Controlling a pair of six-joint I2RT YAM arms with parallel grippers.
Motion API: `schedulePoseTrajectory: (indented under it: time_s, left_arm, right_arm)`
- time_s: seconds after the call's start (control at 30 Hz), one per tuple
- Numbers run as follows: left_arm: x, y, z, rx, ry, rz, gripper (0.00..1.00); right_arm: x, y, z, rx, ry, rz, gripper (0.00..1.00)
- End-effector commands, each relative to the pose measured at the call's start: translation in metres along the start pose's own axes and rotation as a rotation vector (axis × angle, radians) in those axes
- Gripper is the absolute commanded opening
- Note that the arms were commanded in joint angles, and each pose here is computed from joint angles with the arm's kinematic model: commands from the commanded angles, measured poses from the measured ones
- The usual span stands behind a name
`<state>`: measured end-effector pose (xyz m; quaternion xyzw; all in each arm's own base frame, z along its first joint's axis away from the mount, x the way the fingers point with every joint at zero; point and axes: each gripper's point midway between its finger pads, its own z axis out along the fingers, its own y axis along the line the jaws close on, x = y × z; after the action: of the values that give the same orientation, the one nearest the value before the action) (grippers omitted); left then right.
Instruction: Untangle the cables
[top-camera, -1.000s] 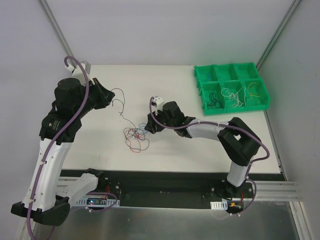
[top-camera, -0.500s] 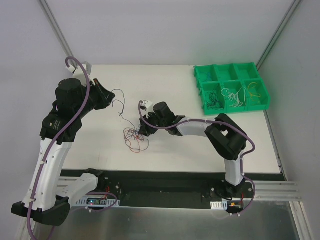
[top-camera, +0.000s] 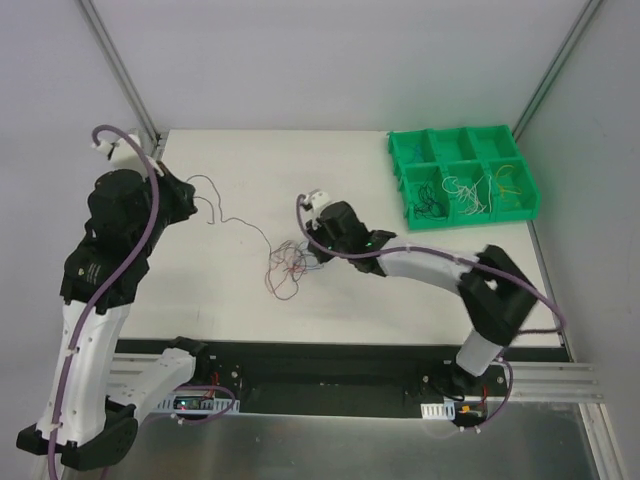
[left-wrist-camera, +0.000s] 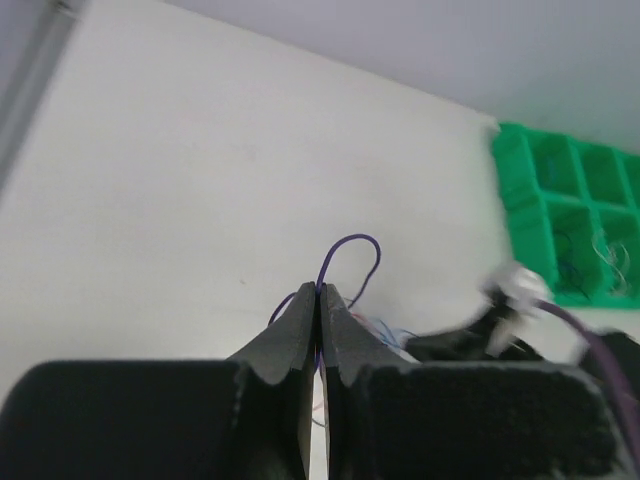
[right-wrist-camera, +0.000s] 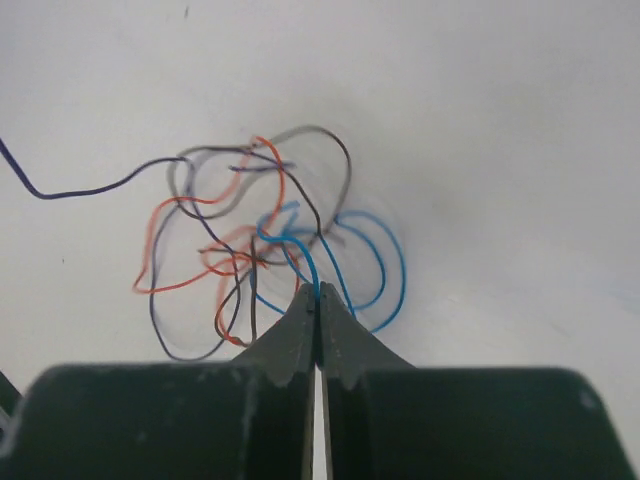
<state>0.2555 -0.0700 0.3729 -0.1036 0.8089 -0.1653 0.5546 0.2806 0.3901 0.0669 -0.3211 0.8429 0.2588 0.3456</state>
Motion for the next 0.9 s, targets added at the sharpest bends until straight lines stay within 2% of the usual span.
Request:
schedulePoseTrajectory:
  time_s: [0.0,0.07,0.17,0.27,0.37,0.43,0.53,0.67,0.77,0.87]
  left_arm:
    - [-0.067,0.061,-0.066,-0.330,-0.325,0.021,0.00]
    - [-0.077,0.077,-0.085,-0.420,-0.394,0.013,0.00]
    - [-0.083,0.085,-0.093,-0.470,-0.422,0.022,0.00]
    - [-0.077,0.072,-0.078,-0.393,-0.388,0.041,0.00]
    - [-0.065,0.050,-0.051,-0.269,-0.317,0.057,0.00]
    - [-0.054,0.038,-0.032,-0.212,-0.251,0.060,0.00]
    - [-0.022,0.022,0.004,-0.124,-0.105,0.042,0.00]
    - [0.057,-0.003,0.064,0.023,0.234,0.001,0.00]
    - [0.115,-0.021,0.089,0.137,0.483,-0.093,0.00]
    - [0.151,-0.042,0.102,0.275,0.622,-0.182,0.02]
  right_arm:
    - [-0.085,-0.055,-0.128,0.368,-0.302,0.033,0.00]
    - [-0.089,-0.076,-0.169,0.477,-0.356,0.059,0.00]
    - [-0.089,-0.091,-0.211,0.516,-0.416,0.099,0.00]
    - [-0.091,-0.088,-0.227,0.444,-0.451,0.144,0.00]
    - [-0.105,-0.067,-0.229,0.335,-0.446,0.096,0.00]
    - [-0.112,-0.063,-0.236,0.328,-0.443,0.098,0.00]
    - [-0.132,-0.053,-0.257,0.290,-0.508,0.095,0.00]
    - [-0.166,-0.015,-0.279,0.113,-0.584,0.093,0.00]
    - [-0.196,0.017,-0.298,-0.036,-0.636,0.099,0.00]
    - [-0.226,0.036,-0.326,-0.115,-0.713,0.103,0.00]
